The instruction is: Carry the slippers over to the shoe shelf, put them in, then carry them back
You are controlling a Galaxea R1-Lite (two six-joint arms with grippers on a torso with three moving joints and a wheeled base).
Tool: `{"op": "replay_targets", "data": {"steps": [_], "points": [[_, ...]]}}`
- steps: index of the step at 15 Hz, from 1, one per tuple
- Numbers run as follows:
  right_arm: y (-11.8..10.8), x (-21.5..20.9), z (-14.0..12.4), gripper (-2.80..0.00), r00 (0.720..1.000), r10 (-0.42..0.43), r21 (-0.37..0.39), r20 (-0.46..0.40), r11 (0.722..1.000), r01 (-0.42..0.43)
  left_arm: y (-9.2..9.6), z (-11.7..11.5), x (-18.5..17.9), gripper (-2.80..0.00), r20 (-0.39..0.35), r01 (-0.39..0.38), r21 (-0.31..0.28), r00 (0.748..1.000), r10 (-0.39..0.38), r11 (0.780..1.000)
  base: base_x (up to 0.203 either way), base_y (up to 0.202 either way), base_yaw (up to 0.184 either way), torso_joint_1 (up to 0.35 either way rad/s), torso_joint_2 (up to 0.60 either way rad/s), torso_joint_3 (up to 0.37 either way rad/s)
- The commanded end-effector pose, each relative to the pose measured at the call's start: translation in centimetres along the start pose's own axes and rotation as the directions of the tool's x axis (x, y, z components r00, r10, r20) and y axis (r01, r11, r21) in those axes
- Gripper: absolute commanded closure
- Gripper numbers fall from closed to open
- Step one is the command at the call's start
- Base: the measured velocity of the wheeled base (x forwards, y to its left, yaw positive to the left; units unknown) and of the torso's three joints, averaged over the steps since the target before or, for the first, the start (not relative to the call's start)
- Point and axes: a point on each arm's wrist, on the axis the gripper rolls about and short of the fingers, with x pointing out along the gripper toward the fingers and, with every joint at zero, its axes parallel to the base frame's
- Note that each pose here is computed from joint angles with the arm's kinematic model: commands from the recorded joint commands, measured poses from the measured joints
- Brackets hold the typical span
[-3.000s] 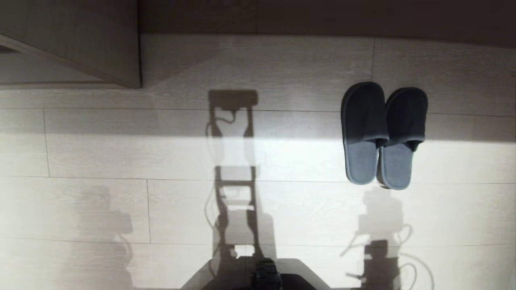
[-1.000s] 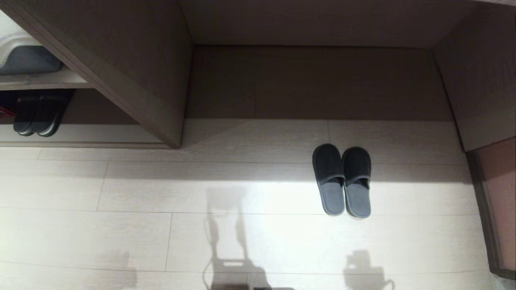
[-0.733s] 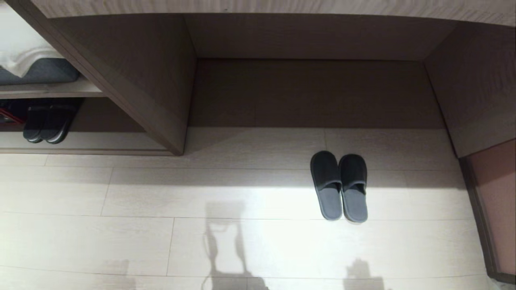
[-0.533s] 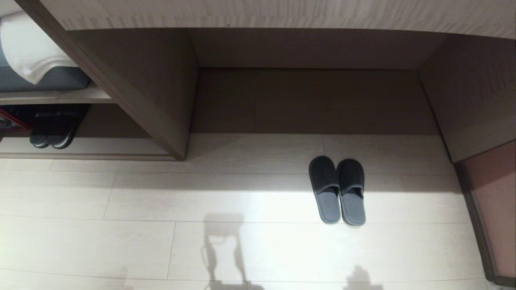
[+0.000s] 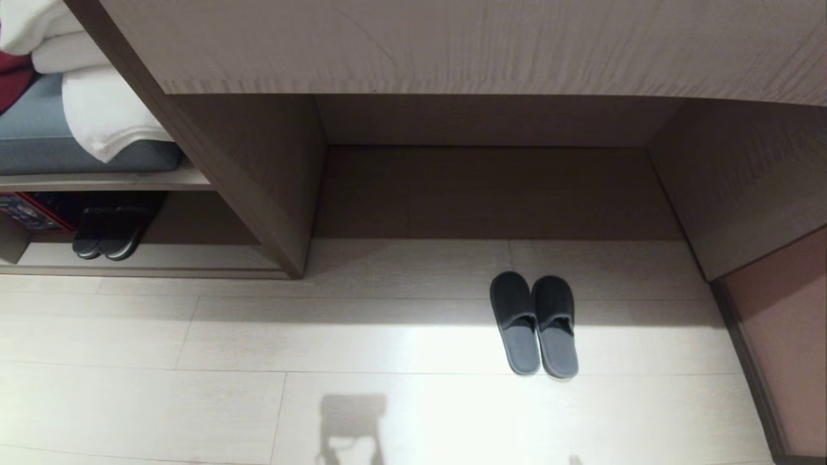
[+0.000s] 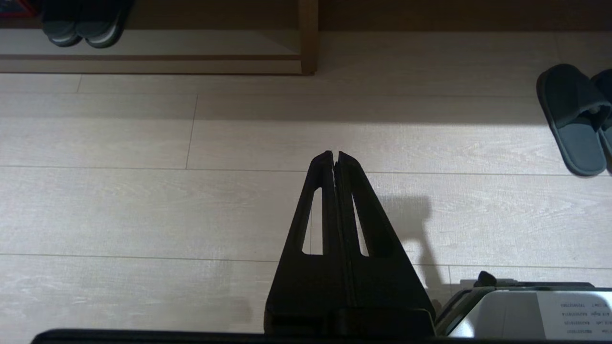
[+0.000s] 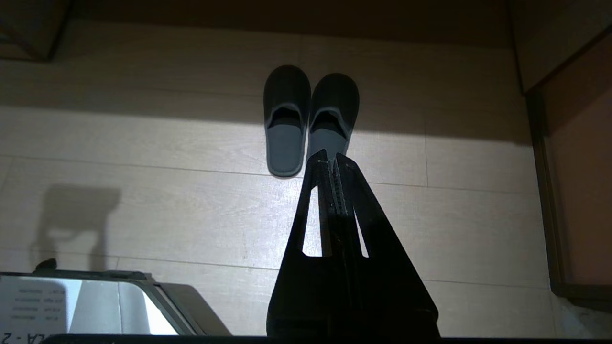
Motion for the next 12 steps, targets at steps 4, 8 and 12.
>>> {"op": "replay_targets", "data": {"steps": [4, 8, 12], "points": [[0.0, 0.01, 0.01, 0.0, 1.0, 0.0, -0.001, -0.001, 1.0, 0.0, 0.0, -0.03, 0.02, 0.0, -0.002, 0.001, 0.0, 1.0, -0.001, 1.0, 0.0, 0.0, 0.0, 0.0, 0.0, 0.205], [0.0, 0.01, 0.01, 0.0, 1.0, 0.0, 0.0, -0.001, 1.0, 0.0, 0.0, -0.03, 0.02, 0.0, -0.002, -0.001, 0.0, 1.0, 0.001, 1.0, 0.0, 0.0, 0.0, 0.004, 0.0, 0.205], [0.0, 0.01, 0.01, 0.0, 1.0, 0.0, -0.001, -0.001, 1.0, 0.0, 0.0, 0.01, 0.01, 0.0, 0.0, 0.001, 0.0, 1.0, -0.001, 1.0, 0.0, 0.0, 0.0, 0.004, 0.0, 0.201]]}}
